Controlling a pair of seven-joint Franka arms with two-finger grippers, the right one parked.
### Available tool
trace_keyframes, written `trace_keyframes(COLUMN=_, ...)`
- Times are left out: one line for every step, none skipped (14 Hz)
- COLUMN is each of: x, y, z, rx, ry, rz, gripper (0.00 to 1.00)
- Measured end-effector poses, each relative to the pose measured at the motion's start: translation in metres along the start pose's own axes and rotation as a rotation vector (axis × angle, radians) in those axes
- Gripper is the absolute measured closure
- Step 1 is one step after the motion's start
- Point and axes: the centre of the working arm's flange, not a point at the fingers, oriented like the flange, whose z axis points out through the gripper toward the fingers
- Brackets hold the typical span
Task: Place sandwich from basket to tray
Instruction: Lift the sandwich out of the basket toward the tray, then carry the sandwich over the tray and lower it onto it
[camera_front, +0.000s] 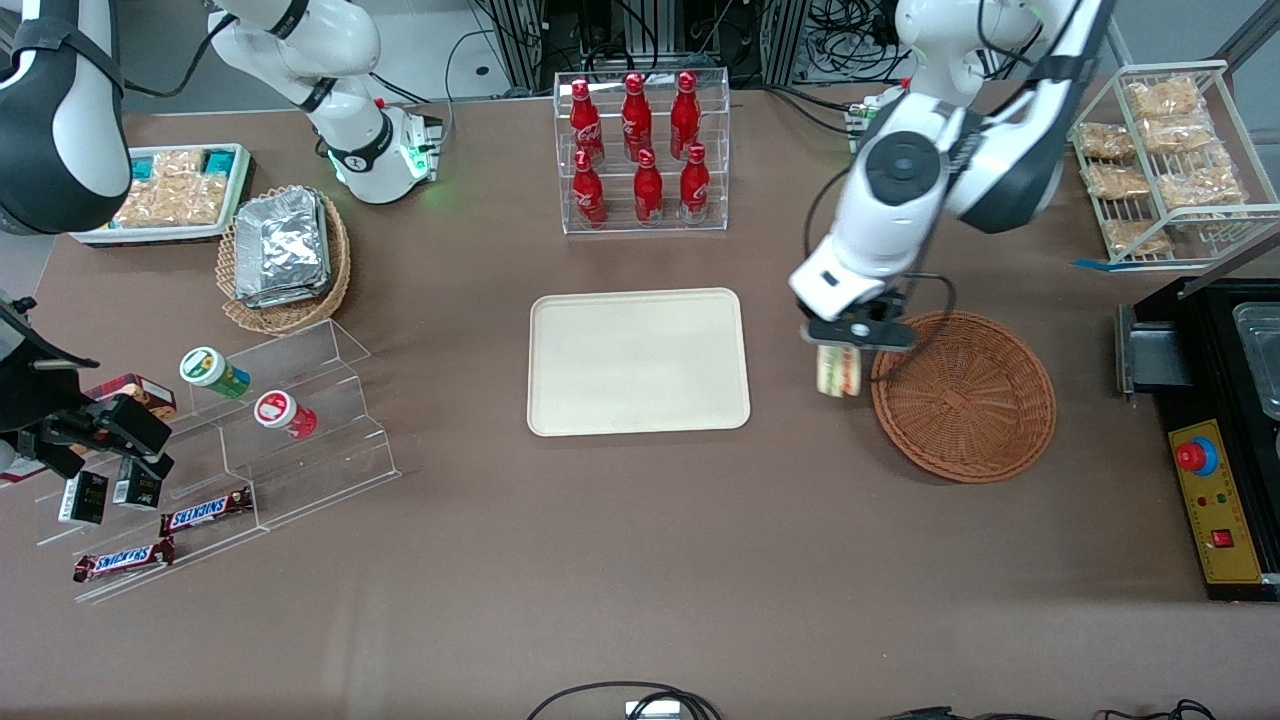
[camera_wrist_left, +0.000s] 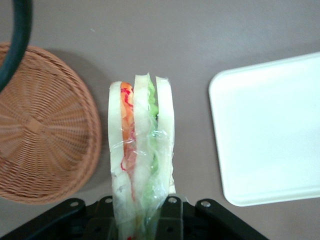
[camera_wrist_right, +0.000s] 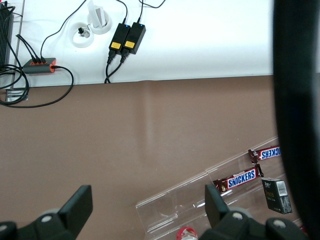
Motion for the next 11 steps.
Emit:
trace_keyframes(x=-0.004, y=0.015, z=0.006, rx=-0.005, ry=-0.014, rz=0.007, gripper=0.8)
trace_keyframes(x=-0.007, y=0.028, z=0.012, rx=-0.012, ry=-0.028, rz=0.015, gripper=0.8)
trace_keyframes(x=-0.009, y=0.041, z=0.017, rx=-0.021, ry=-0.039, rz=0.02, gripper=0.8)
trace_keyframes(x=-0.009, y=0.053, z=0.021, rx=-0.029, ry=-0.047, rz=0.02, gripper=0.8)
trace_keyframes(x=-0.009, y=0.064, z=0.024, rx=-0.028, ry=-0.049, rz=0.017, gripper=0.8)
trace_keyframes(x=-0.009, y=0.075, z=0.029, rx=-0.017, ry=-0.047, rz=0.014, gripper=0.8)
trace_keyframes(x=-0.009, y=0.086, z=0.035, rx=-0.001, ry=-0.044, rz=0.009, gripper=0.8)
trace_keyframes(x=-0.01, y=0.097, z=0.043, rx=0.014, ry=-0.044, rz=0.005, gripper=0.8)
trace_keyframes(x=-0.01, y=0.109, z=0.053, rx=0.026, ry=-0.047, rz=-0.001, gripper=0.8)
trace_keyframes(x=-0.009, y=0.121, z=0.064, rx=0.032, ry=-0.053, rz=-0.01, gripper=0.8)
trace_keyframes(x=-0.007, y=0.132, z=0.074, rx=0.036, ry=-0.058, rz=-0.017, gripper=0.8)
